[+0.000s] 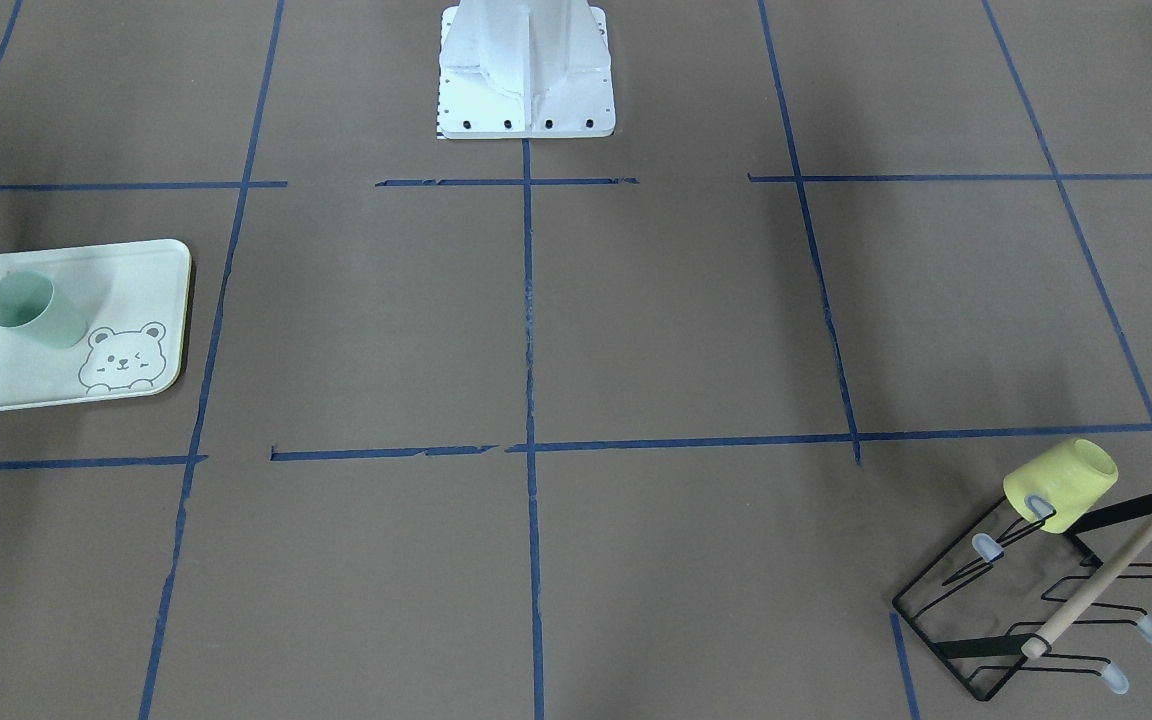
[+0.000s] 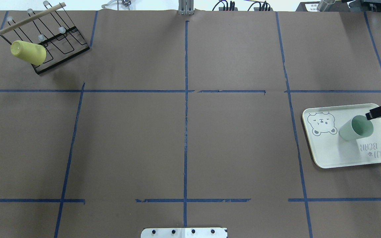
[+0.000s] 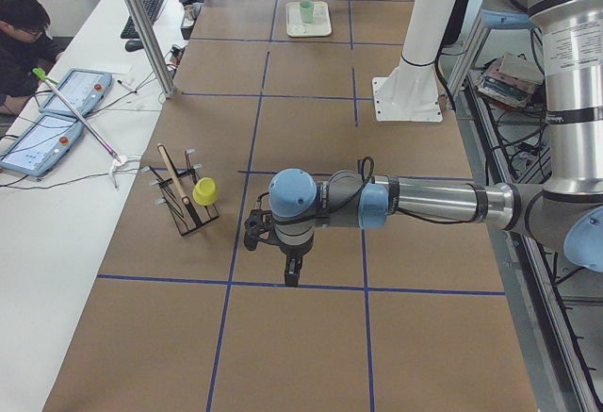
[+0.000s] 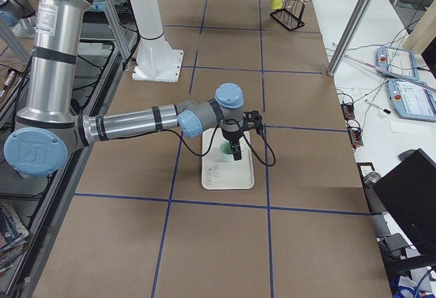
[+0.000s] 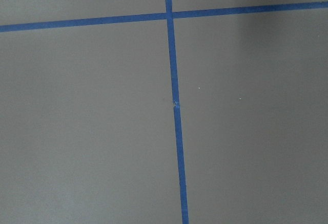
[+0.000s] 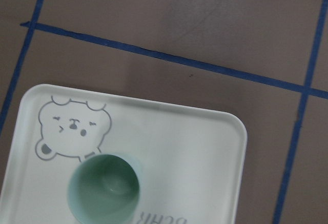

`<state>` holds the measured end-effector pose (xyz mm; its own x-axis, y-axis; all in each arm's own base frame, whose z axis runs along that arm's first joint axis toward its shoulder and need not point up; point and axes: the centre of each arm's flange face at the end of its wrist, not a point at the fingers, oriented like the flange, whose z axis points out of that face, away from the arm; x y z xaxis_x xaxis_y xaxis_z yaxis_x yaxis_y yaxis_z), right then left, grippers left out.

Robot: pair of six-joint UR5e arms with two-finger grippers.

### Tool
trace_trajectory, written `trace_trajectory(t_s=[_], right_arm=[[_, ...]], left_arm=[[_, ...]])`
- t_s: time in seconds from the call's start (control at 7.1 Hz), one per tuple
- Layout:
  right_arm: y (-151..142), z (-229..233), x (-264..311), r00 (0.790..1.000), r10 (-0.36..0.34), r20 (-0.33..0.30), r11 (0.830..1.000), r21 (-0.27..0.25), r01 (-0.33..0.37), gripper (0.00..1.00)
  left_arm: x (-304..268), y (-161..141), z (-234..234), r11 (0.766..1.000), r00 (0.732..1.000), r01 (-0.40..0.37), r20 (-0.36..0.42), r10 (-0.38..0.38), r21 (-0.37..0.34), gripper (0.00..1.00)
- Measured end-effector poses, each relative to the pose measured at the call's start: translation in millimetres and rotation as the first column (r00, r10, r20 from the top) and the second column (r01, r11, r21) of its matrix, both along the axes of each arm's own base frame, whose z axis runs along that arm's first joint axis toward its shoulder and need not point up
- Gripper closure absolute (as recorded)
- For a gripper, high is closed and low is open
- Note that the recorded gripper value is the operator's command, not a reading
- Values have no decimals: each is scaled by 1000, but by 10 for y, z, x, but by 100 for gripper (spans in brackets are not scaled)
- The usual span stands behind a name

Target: Left arm grabs green cup and hands to right arm on tray

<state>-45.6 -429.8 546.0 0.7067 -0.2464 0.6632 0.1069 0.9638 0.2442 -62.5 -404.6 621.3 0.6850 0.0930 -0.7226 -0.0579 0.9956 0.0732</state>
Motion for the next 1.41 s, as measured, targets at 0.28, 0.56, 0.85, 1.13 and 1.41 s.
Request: trace_trajectory(t_s=[0.28, 0.56, 0.85, 1.13, 1.41], right_arm=[[233, 302, 537, 998, -52, -40, 998, -38, 51, 0], [426, 569, 676, 998, -58, -34, 994, -96, 54, 0], [461, 639, 754, 999, -42, -30, 993, -111, 38, 0], [458, 646, 768, 999, -39, -29, 993, -112, 35, 0], [450, 637, 769, 999, -38, -27, 993, -110, 35, 0]], left_arm=[[-2, 1, 1, 1000, 1000, 0, 0, 0, 7, 0], [-6, 39, 66, 1000, 1000, 2, 5, -2, 3, 0], [-6, 61, 111, 1000, 1000, 2, 10, -1, -6, 0], [-5, 72, 157, 1000, 1000, 1, 11, -1, -16, 0], [-5, 73, 160, 1000, 1000, 2, 11, -1, -17, 0]])
